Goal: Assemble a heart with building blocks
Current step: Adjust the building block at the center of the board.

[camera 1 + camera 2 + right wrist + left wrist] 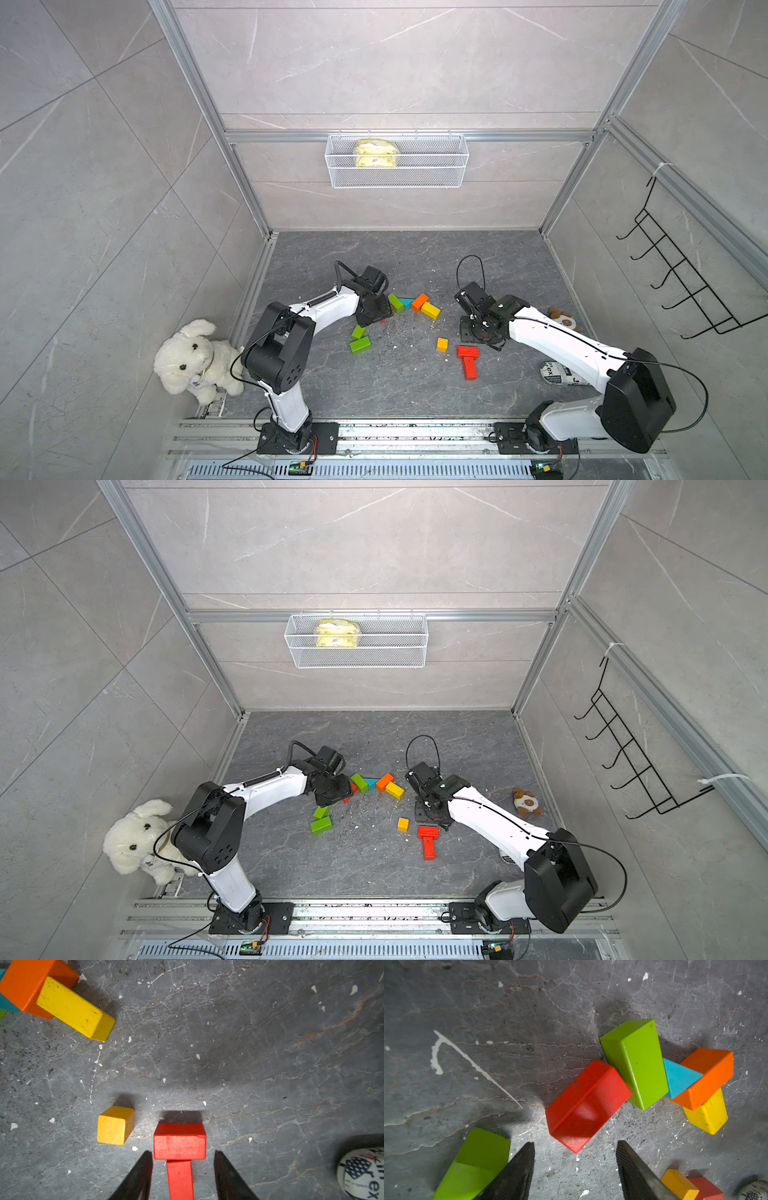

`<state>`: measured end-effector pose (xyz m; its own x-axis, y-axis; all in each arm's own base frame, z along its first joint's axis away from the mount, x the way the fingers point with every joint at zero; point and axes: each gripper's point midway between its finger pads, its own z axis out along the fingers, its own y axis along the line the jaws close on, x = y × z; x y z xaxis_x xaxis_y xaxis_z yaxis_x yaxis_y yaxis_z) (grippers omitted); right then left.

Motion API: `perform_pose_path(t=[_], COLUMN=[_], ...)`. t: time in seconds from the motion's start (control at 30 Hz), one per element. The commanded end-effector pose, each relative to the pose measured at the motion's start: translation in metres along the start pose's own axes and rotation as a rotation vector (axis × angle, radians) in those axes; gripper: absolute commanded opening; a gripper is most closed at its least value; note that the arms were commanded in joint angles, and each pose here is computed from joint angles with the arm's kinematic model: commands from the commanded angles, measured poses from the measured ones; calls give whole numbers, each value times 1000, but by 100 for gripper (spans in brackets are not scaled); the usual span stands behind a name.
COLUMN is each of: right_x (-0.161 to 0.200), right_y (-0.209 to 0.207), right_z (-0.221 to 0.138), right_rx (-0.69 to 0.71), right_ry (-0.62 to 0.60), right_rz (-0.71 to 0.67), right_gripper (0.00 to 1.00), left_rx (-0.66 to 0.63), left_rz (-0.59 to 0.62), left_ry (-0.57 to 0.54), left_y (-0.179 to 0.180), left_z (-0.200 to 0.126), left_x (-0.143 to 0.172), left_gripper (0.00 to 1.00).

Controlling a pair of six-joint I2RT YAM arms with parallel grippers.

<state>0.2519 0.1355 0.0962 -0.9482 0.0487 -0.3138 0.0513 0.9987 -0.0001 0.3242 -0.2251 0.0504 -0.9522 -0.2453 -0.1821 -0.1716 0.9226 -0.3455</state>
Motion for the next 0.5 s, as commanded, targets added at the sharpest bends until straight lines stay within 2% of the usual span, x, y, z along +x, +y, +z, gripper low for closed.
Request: perform_pose_path(t=[0.0,0.47], right_x=[0,2], right_y=[-2,-3], right_z=[-4,-2], right_rx=[-4,-4], right_ry=[-6,1], right_rz=[7,6], right_gripper=[51,52], left_rx=[45,75], left_rz=[-7,-21], left_ry=[-22,-38], left_y=[-11,-16], left_z=[-3,-5], left_x=[-10,-20], left_gripper=[66,66])
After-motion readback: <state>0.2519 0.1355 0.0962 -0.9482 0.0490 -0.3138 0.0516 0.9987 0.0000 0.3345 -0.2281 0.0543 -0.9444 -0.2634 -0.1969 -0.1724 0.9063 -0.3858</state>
